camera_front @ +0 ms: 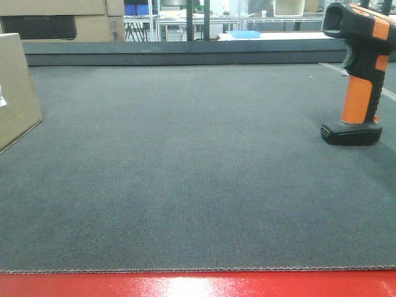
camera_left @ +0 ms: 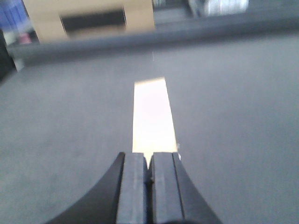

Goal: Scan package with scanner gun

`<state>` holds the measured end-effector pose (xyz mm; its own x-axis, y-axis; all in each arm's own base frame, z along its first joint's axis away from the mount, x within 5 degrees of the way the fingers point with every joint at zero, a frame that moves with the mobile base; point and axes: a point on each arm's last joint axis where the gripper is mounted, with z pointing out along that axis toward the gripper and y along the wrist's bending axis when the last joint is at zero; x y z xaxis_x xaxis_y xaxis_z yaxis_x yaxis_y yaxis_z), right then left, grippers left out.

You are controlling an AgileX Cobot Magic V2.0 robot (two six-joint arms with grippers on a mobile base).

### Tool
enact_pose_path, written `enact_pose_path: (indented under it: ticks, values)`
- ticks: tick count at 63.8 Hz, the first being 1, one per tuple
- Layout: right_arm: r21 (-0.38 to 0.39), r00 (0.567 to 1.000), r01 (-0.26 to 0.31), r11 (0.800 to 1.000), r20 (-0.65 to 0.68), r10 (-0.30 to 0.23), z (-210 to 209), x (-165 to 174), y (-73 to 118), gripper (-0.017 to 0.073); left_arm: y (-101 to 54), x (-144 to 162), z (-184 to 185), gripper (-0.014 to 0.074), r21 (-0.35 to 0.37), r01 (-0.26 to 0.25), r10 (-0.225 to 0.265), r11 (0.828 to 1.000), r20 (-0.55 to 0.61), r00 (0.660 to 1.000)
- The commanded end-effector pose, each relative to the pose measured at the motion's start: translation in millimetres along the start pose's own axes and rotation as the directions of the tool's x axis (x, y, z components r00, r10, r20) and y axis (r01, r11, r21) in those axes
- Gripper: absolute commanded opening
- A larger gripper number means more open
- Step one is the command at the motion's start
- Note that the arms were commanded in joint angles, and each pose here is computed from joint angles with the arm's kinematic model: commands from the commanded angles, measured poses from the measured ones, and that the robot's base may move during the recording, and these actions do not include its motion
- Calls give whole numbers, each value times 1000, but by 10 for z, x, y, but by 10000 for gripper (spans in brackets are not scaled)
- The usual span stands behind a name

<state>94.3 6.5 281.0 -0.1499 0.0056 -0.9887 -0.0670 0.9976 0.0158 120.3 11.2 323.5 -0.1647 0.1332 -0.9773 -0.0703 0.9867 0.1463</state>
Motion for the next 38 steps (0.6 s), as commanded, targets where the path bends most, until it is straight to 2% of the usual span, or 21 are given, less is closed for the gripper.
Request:
enact_pose_path:
  ticks: [1, 13, 38]
  values:
    - [0, 997, 17, 1000, 72, -17, -122, -16, 2, -162, -21, 91, -89, -111, -6, 21, -21, 1000, 108, 994]
    - [1, 987, 19, 1000, 160, -19, -279, -54, 5, -162, -50, 287, -166, -111, -10, 27, -26, 1000, 147, 989]
    - [1, 986, 19, 1000, 165, -19, -288, -56, 5, -162, -53, 307, -177, -111, -11, 22, -20, 1000, 149, 989]
